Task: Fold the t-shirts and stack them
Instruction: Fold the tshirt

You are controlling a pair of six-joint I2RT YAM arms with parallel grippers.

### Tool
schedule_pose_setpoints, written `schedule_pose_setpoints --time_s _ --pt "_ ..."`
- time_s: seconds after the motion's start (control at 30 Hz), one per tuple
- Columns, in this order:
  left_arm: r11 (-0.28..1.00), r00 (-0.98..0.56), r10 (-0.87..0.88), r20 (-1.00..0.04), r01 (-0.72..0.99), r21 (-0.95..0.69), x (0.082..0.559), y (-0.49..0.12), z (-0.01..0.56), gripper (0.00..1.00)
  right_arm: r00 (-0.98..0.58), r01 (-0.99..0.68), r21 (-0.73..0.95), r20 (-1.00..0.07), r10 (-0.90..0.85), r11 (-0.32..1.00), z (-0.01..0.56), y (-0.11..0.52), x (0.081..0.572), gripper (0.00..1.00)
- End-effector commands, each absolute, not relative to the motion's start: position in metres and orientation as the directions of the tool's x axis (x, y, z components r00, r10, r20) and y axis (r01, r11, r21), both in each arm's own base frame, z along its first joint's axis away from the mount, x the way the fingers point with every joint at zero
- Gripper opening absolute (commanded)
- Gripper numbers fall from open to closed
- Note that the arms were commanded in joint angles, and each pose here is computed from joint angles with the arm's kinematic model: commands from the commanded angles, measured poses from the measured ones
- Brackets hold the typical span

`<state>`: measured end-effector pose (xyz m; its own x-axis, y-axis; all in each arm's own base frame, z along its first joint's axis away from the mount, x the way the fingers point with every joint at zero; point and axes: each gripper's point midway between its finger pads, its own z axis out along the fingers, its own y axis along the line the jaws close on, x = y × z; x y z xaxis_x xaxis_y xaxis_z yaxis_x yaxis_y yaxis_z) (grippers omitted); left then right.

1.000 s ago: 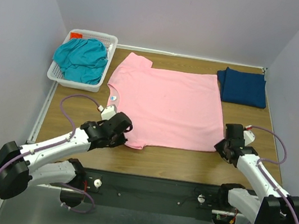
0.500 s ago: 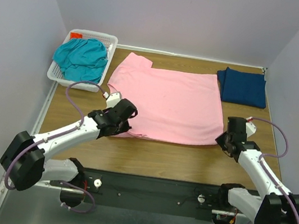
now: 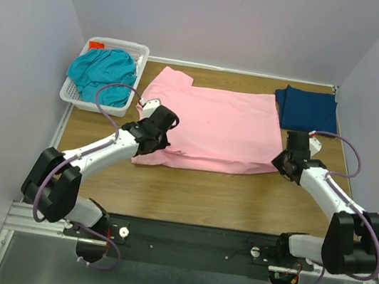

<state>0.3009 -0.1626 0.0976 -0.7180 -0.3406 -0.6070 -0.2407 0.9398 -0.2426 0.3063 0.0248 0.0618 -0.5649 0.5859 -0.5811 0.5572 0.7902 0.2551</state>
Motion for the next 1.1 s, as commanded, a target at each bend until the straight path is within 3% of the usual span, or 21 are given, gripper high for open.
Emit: schedule_pose_setpoints --time_s 0.0,0.77,0.8,0.87,0.9,0.93,0.97,1.0,1.03,1.07 --pt "0.953 -0.688 -0.301 -0.661 -0.223 -0.203 0.326 -0.155 0.107 0.00 -0.567 0.537 0.259 -0.594 0.571 0.803 0.067 0.027 0.326 0.01" --pt "0.963 -0.718 -0.268 -0.643 -0.211 -0.165 0.392 -0.147 0.080 0.00 -0.574 0.564 0.195 -0.606 0.551 0.802 0.053 0.025 0.382 0.02" --pt "0.963 -0.725 -0.268 -0.635 -0.217 -0.159 0.395 -0.145 0.074 0.05 -0.574 0.564 0.186 -0.612 0.543 0.805 0.054 0.024 0.388 0.08" --pt "0.966 -0.722 -0.259 -0.641 -0.205 -0.159 0.404 -0.146 0.076 0.27 -0.575 0.560 0.180 -0.619 0.535 0.809 0.055 0.023 0.394 0.16" --pt "0.966 -0.716 -0.259 -0.648 -0.199 -0.166 0.411 -0.148 0.080 0.55 -0.577 0.547 0.188 -0.621 0.531 0.816 0.059 0.026 0.399 0.30" --pt "0.968 -0.720 -0.251 -0.647 -0.192 -0.162 0.413 -0.149 0.081 0.66 -0.579 0.542 0.193 -0.620 0.529 0.818 0.060 0.027 0.401 0.42" --pt "0.967 -0.713 -0.254 -0.654 -0.191 -0.169 0.416 -0.151 0.086 0.79 -0.584 0.525 0.209 -0.616 0.528 0.825 0.063 0.031 0.404 0.65" --pt "0.967 -0.704 -0.254 -0.663 -0.183 -0.177 0.419 -0.152 0.091 0.93 -0.585 0.519 0.215 -0.616 0.527 0.828 0.066 0.032 0.405 0.79" --pt "0.966 -0.696 -0.258 -0.670 -0.178 -0.187 0.421 -0.154 0.096 0.94 -0.580 0.504 0.230 -0.624 0.524 0.832 0.073 0.034 0.406 0.85" --pt "0.964 -0.686 -0.265 -0.677 -0.178 -0.197 0.422 -0.154 0.102 0.94 -0.587 0.489 0.241 -0.619 0.521 0.838 0.075 0.037 0.405 0.98"
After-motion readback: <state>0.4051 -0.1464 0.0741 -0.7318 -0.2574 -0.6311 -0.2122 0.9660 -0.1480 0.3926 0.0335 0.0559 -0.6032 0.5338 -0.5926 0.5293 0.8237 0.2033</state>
